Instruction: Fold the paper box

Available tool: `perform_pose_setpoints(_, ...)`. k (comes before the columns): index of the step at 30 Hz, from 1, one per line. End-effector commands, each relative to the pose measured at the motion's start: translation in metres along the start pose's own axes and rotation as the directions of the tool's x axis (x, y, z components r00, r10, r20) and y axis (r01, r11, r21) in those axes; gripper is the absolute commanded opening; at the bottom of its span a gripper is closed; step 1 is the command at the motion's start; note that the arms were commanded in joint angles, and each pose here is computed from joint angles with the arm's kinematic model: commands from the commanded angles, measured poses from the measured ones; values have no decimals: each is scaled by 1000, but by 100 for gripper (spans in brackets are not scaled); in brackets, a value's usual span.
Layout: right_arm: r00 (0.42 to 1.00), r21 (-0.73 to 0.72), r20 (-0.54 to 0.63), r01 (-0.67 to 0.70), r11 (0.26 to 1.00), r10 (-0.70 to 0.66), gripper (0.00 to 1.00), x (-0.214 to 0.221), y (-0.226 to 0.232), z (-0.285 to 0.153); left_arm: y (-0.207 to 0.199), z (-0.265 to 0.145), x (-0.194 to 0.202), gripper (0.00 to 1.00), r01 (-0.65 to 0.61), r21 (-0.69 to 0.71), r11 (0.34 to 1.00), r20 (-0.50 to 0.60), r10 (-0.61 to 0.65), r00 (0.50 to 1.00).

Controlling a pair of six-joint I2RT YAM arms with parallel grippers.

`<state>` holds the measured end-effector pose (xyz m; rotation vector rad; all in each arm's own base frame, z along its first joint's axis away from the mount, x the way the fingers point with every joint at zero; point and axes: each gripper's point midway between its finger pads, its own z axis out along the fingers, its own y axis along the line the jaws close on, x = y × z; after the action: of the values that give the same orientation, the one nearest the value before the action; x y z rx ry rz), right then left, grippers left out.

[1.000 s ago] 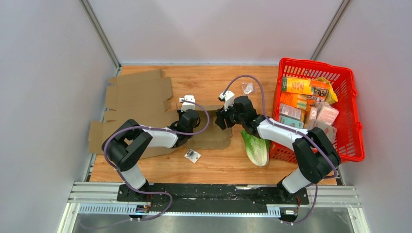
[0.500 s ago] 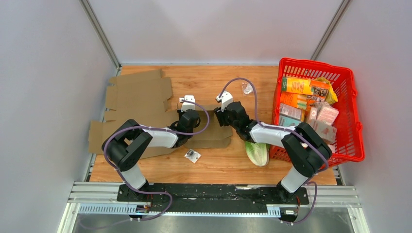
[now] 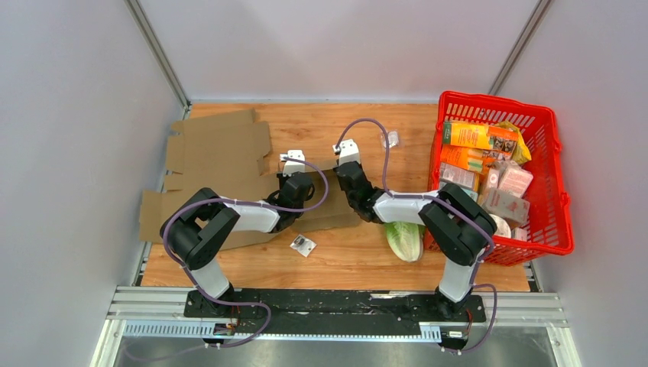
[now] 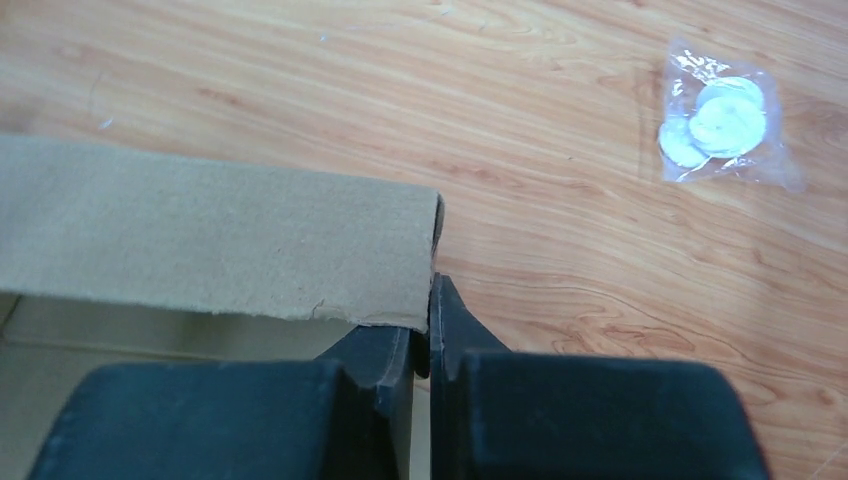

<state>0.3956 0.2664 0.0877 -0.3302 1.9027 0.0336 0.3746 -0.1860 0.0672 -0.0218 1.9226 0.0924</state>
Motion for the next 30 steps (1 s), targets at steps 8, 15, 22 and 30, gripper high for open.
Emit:
perform_pose_setpoints(8,996,116,-14,-85,990,87,0,4,17,17,-7,-3,17,0,-10,40,999,-69,13,998)
perform_pose_setpoints(15,988,328,-20,-140,934,155,0,22,2,11,-6,-5,15,0,1,32,999,-73,1,997)
perform_pose_setpoints(22,986,223,-50,-145,964,160,46,10,0,-10,-8,-2,19,0,-11,26,1000,-93,14,996)
perform_pose_setpoints(30,921,-50,-372,-146,988,117,100,47,2,-91,-8,-3,19,0,-6,22,1000,-104,8,995)
